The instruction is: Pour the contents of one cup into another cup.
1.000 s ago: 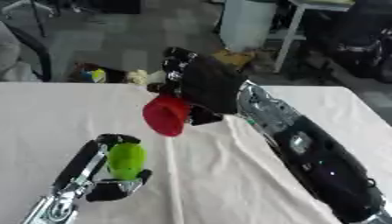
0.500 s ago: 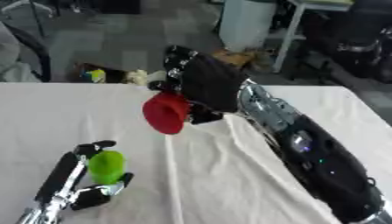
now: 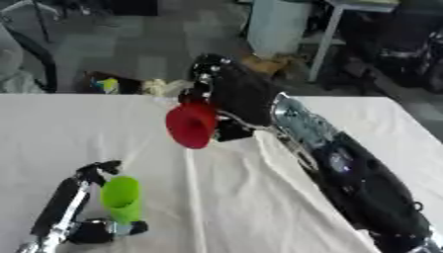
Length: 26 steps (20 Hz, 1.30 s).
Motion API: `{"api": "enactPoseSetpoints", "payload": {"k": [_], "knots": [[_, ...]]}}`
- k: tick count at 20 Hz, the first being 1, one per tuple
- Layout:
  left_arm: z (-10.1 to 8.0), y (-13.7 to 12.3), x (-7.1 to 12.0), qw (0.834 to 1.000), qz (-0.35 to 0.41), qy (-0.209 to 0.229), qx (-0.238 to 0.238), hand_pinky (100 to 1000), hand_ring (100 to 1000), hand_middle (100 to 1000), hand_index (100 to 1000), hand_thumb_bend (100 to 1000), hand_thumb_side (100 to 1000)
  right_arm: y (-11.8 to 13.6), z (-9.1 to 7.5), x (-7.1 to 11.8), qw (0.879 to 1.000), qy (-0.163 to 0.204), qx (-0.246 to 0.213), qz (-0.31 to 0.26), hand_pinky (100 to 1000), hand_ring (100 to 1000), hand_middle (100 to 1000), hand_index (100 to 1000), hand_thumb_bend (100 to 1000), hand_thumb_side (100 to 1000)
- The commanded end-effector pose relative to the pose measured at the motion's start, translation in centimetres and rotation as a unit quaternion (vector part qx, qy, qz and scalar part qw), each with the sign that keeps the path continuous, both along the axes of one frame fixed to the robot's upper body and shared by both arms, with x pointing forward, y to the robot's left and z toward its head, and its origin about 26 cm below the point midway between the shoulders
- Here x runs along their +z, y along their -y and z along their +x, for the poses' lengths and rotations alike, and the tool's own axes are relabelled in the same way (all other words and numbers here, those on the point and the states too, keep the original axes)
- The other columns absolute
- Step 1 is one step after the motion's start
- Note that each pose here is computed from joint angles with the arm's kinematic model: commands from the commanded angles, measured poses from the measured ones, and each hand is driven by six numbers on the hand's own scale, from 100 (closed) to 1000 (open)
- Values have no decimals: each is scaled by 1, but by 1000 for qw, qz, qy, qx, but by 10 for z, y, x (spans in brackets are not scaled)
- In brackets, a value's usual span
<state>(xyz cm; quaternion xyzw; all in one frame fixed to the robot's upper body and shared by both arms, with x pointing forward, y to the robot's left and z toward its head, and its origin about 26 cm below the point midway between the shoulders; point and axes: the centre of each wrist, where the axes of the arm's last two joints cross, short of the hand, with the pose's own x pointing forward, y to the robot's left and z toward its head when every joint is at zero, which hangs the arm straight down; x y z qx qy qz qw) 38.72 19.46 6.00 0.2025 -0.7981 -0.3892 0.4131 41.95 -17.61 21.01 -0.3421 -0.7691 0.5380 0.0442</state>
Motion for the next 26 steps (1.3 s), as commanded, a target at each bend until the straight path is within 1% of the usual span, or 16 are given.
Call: {"api": "enactPoseSetpoints", "payload": {"k": [1,3,4,6,8,9,12,15,17,19,23,24,25,26], "knots": [[2,-3,12,1000,-1,13,-2,737,520,664,852,1000,595,26,9,-3,989,-118,4,88,643,749,119,418,100,104],[1,-4,11,1000,2,10,-4,737,520,664,851,1000,601,44,11,-9,973,-187,3,137,633,761,121,407,100,100],[0,-4,10,1000,4,8,-4,737,519,664,850,1000,603,52,12,-10,965,-210,0,157,631,764,122,405,100,100],[-1,-5,7,1000,4,3,-4,738,519,664,849,1000,608,70,12,-12,951,-242,-14,190,627,769,123,401,100,100],[-3,-6,5,1000,-2,1,-2,738,518,663,848,1000,611,86,12,-18,940,-261,-34,215,623,774,121,396,100,100],[-4,-6,5,1000,-6,0,-2,737,517,661,847,1000,613,93,12,-23,934,-272,-45,226,621,780,118,394,100,100],[-6,-5,4,1000,-15,-2,-3,737,514,657,844,1000,618,114,13,-48,914,-307,-80,253,616,788,115,391,100,100],[-9,-4,3,1000,-29,-4,-2,737,509,649,839,1000,624,131,13,-80,893,-338,-119,272,614,798,105,388,100,100],[-10,-4,5,999,-40,-2,1,740,509,643,833,1000,633,137,12,-96,885,-351,-136,275,610,803,104,384,100,100],[-10,-5,6,999,-47,-4,5,743,512,649,834,1000,638,137,13,-110,873,-362,-144,291,608,808,108,386,100,100],[-11,-5,5,998,-54,-6,11,745,514,652,832,1000,647,137,14,-123,860,-369,-152,318,609,823,121,397,100,100],[-11,-6,5,998,-55,-7,12,745,514,652,832,1000,647,136,14,-125,858,-370,-154,320,610,828,126,402,100,114],[-11,-6,5,998,-55,-8,13,745,515,653,832,1000,647,136,14,-127,857,-371,-155,323,622,858,158,432,100,218],[-11,-6,4,998,-56,-8,14,745,515,651,830,1000,649,136,14,-129,856,-371,-156,324,638,889,196,470,168,335]]}}
